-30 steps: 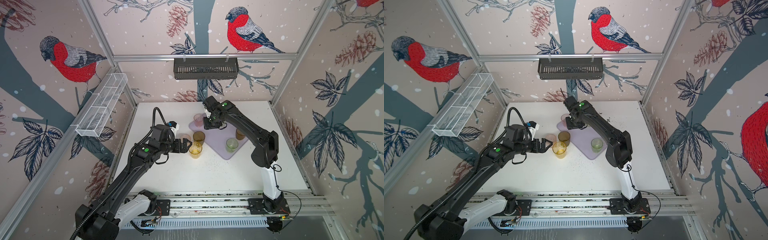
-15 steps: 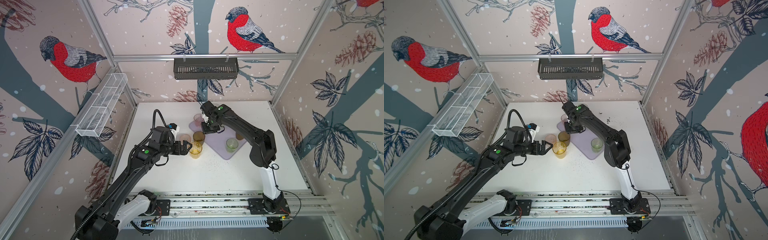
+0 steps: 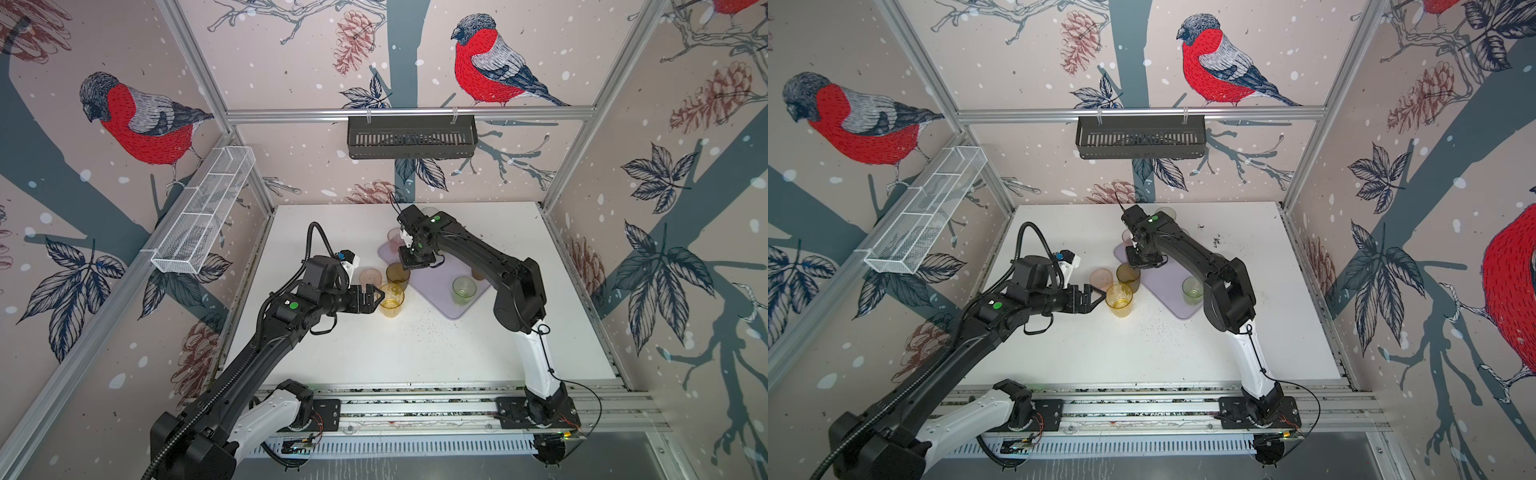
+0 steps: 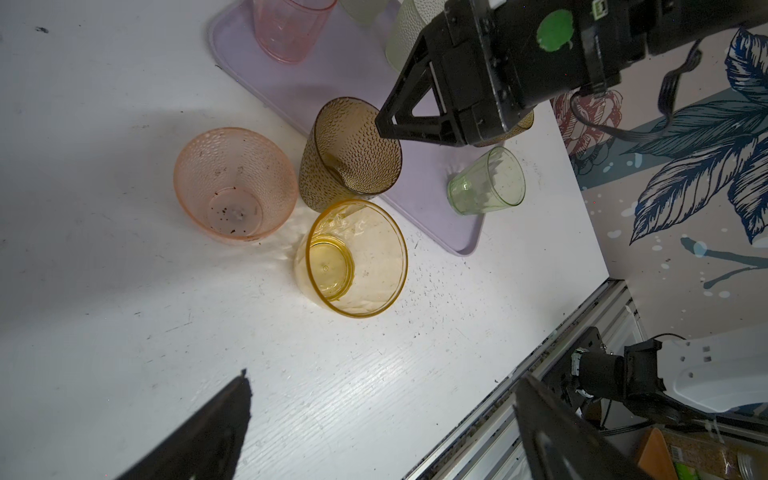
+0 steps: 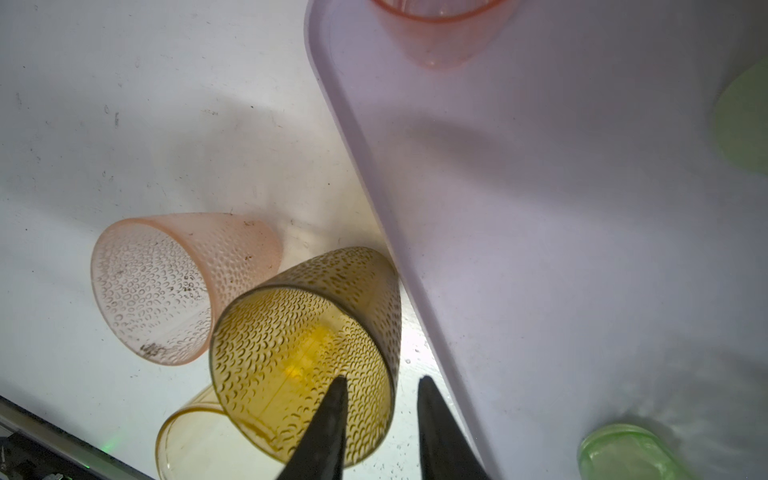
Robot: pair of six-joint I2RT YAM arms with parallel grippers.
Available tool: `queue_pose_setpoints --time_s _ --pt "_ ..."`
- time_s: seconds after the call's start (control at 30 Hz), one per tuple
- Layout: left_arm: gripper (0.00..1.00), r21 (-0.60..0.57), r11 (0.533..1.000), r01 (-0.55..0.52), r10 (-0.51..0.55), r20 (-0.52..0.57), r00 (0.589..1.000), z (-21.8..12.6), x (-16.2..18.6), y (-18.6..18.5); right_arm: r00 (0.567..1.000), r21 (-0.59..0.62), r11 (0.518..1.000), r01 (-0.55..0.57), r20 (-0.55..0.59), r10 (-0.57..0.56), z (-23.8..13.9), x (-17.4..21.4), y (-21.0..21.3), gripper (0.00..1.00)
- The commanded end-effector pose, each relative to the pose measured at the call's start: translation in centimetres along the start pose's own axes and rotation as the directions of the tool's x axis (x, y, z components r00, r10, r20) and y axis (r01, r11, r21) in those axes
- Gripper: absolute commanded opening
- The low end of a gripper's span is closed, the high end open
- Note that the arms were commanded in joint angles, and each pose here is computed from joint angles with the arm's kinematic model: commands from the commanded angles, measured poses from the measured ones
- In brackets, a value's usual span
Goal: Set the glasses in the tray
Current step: 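Lower the right gripper around the amber dotted glass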
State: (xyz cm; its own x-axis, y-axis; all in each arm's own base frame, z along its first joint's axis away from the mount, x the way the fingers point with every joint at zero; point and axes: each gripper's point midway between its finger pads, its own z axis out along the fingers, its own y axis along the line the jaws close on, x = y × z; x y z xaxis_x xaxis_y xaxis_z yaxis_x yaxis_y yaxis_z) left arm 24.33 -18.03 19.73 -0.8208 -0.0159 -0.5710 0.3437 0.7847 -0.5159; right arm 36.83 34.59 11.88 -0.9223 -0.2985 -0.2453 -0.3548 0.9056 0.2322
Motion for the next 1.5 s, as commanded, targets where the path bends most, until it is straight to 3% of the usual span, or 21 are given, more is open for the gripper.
queue_pose_setpoints --time_s 0.0,1.47 --pt "0.98 0.018 1.0 -0.012 0.011 0.024 1.0 -0.1 -0.6 -0.4 1.0 0.001 1.0 0.018 0.002 -0.018 0.3 -0.1 0.3 0.31" --pt "0.98 0.05 0.996 -0.079 0.078 0.036 0.996 0.3 -1.5 -1.1 1.0 0.061 0.998 0.029 -0.01 -0.028 1.7 -0.3 -0.5 0.14"
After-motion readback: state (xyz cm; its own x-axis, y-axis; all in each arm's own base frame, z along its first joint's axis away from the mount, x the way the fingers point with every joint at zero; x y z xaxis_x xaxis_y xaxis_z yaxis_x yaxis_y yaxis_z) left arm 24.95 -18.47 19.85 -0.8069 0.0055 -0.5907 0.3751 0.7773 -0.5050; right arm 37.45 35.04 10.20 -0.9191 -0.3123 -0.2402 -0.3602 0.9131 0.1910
